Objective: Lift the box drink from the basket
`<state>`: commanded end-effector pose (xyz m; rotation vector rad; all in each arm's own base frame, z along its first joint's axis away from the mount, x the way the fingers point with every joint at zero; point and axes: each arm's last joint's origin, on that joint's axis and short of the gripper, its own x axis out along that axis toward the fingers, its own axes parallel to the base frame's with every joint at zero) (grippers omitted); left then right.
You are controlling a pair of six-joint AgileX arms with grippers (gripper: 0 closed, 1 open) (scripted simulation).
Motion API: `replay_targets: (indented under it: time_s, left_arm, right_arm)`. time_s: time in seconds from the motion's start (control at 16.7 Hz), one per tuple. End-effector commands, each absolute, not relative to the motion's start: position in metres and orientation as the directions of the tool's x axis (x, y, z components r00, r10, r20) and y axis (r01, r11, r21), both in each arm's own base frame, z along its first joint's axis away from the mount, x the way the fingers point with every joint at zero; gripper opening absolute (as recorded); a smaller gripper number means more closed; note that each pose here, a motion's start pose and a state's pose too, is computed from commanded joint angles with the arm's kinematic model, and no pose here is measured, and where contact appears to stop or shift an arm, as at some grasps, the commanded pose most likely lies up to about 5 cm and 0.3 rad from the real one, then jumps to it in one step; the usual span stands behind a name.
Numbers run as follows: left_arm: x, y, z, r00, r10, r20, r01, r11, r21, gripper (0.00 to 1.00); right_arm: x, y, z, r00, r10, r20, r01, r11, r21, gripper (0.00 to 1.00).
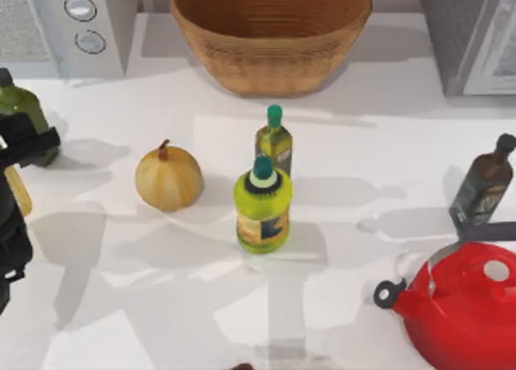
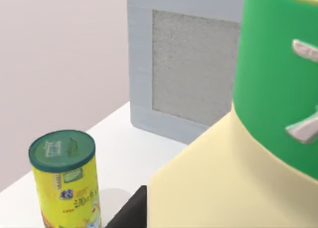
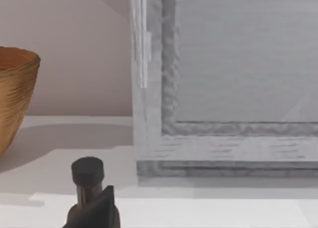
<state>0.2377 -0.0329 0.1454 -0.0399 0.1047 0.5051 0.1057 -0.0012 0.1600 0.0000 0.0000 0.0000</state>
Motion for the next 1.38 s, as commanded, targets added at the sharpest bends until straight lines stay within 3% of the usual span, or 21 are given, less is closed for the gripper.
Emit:
replay_targets:
  time_s: [0.3,1.08,1.38]
  left_arm:
    - [0.2383,-0.0313,0.1426,0.872,0.475,-0.114,-0.479,0.878,-0.007,0.00]
    - [0.2383,-0.0313,0.1426,0.872,0.475,-0.114,-0.479,0.878,-0.007,0.98]
    - [0.2383,-0.0313,0.1426,0.872,0.475,-0.114,-0.479,0.878,-0.007,1.00]
  right_arm:
    - [0.1057,-0.0012,0.1600,1.000,0.000,0.000,0.000,1.000,0.000,1.00]
    - [0.1057,-0.0012,0.1600,1.000,0.000,0.000,0.000,1.000,0.000,1.00]
    - [0.1057,-0.0012,0.1600,1.000,0.000,0.000,0.000,1.000,0.000,1.00]
